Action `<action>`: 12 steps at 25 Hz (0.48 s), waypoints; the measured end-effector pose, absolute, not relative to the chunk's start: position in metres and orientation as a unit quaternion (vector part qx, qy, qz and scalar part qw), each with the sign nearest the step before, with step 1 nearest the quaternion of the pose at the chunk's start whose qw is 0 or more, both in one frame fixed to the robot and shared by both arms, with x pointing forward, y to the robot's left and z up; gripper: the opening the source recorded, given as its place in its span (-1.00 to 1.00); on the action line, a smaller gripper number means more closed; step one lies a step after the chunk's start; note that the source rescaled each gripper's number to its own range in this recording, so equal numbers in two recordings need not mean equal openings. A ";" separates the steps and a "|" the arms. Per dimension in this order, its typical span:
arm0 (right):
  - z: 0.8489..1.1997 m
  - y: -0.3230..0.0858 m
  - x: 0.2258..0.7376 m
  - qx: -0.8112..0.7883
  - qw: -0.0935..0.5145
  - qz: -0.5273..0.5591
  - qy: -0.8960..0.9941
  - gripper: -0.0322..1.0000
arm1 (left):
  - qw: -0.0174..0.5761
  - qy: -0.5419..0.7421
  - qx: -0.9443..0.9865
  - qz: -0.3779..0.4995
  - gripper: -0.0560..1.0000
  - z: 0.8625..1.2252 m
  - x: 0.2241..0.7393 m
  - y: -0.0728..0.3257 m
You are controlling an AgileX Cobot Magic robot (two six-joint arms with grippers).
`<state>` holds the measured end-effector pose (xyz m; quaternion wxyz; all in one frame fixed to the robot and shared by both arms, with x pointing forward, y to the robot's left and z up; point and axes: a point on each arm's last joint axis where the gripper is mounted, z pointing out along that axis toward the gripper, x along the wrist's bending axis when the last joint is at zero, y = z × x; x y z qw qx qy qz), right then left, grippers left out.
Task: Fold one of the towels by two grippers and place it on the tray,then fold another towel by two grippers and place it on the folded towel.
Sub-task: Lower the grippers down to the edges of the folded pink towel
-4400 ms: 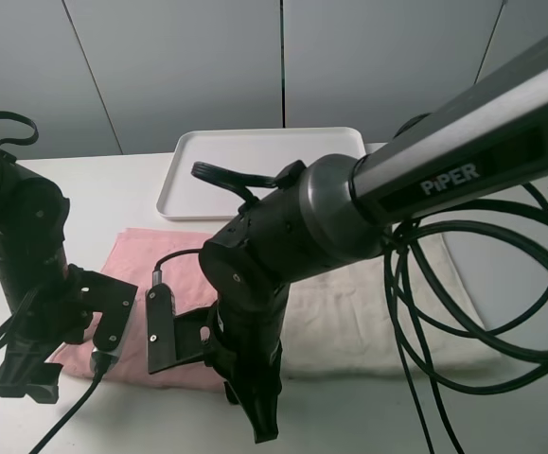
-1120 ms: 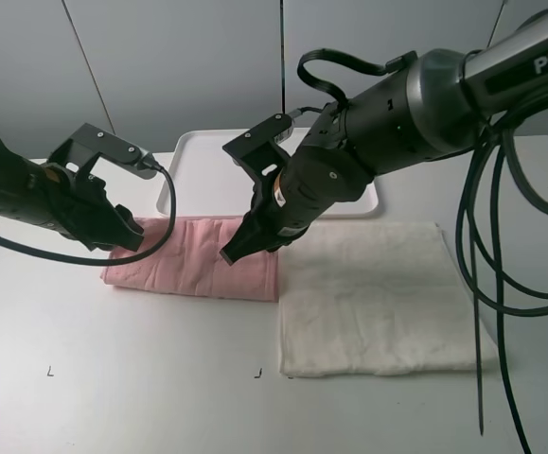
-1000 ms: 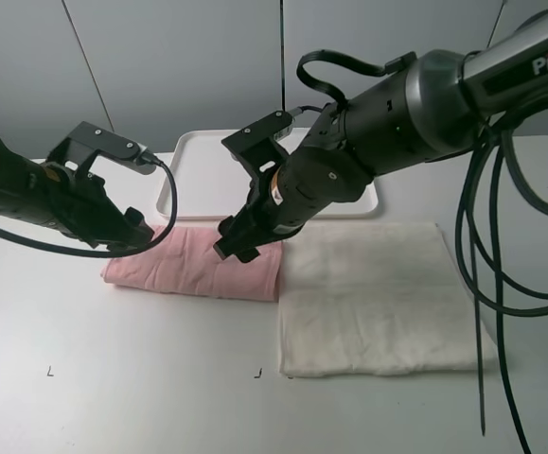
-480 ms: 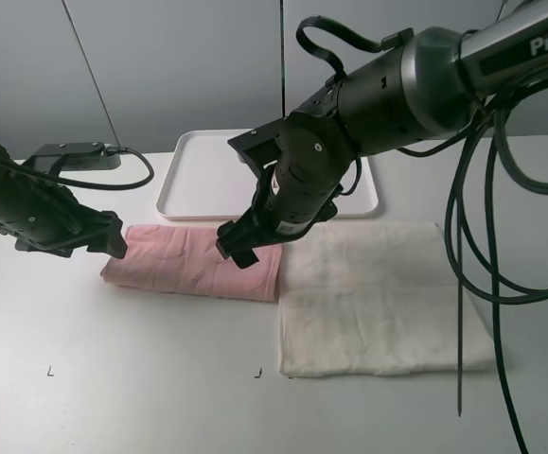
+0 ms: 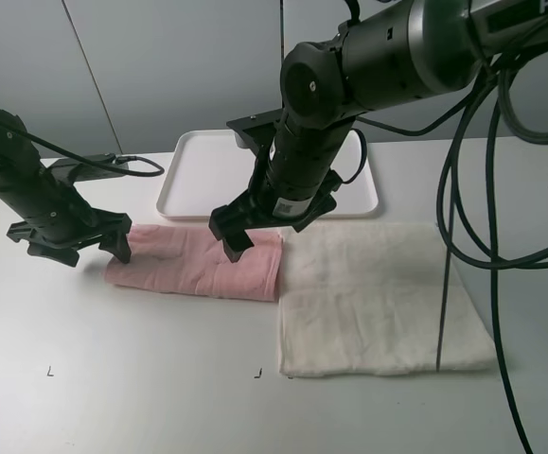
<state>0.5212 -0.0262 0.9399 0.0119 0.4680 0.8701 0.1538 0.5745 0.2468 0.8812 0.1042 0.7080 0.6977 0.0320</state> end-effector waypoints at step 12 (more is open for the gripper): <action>0.940 -0.028 0.522 0.466 0.012 0.150 0.872 0.99 | 0.063 0.696 0.714 0.030 0.97 0.868 0.579 0.250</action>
